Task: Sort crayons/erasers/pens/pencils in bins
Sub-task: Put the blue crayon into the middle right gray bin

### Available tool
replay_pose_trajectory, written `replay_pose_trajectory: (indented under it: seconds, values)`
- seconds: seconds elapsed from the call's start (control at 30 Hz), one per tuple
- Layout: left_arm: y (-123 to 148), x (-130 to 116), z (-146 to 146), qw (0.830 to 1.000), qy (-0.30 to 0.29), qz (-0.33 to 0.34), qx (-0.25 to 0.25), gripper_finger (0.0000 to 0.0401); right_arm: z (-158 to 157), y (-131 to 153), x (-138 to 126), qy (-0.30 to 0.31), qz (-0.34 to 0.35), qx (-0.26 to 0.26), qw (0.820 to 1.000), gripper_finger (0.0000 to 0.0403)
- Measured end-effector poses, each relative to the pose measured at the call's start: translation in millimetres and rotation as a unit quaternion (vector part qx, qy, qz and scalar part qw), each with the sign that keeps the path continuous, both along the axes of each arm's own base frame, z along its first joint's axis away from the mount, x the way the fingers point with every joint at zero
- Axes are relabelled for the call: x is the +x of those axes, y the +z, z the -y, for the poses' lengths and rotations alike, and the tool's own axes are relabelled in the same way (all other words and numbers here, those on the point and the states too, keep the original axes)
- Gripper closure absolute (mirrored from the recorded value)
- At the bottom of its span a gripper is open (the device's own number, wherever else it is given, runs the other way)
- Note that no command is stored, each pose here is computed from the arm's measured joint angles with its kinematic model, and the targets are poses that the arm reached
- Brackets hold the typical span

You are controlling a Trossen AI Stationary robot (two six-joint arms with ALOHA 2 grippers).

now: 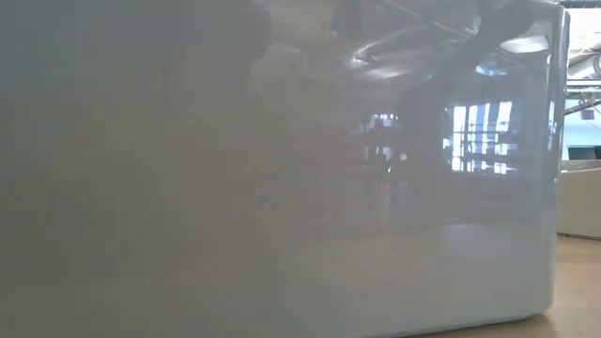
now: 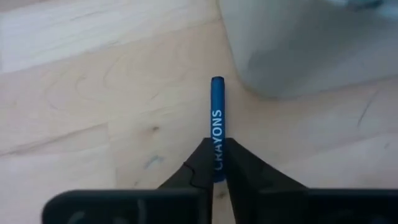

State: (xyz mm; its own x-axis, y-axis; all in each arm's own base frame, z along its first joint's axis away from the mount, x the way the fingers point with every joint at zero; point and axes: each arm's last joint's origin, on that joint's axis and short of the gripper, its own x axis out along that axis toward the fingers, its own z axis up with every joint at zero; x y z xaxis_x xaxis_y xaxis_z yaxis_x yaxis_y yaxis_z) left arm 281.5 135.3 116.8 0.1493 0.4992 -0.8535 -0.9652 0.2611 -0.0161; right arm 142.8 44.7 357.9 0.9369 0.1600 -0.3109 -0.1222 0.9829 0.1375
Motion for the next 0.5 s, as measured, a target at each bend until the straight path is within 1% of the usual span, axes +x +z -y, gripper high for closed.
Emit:
replay_pose_trajectory:
  seconds: [0.1, 0.17, 0.23, 0.3, 0.37, 0.5]
  values:
    - [2, -3, 9, 0.999, -0.012, -0.023, -0.018, 0.0368, 0, 0, 0, 0.0, 0.0, 0.0, 1.0, 0.0264]
    - [6, -5, 20, 0.998, -0.035, -0.043, -0.028, 0.0376, 0, 0, 0, 0.0, 0.0, 0.0, 1.0, 0.0264]
    - [14, -4, 33, 0.996, -0.068, -0.041, -0.035, 0.0387, 0, 0, 0, 0.0, 0.0, 0.0, 1.0, 0.0264]
    - [26, -1, 49, 0.993, -0.106, -0.023, -0.039, 0.0392, 0, 0, 0, 0.0, 0.0, 0.0, 1.0, 0.0264]
    - [42, 6, 62, 0.99, -0.136, 0.02, -0.029, 0.0391, 0, 0, 0, 0.0, 0.0, 0.0, 1.0, 0.0264]
    - [65, 23, 86, 0.979, -0.196, 0.059, -0.004, 0.0393, 0, 0, 0, 0.0, 0.0, 0.0, 1.0, 0.0264]
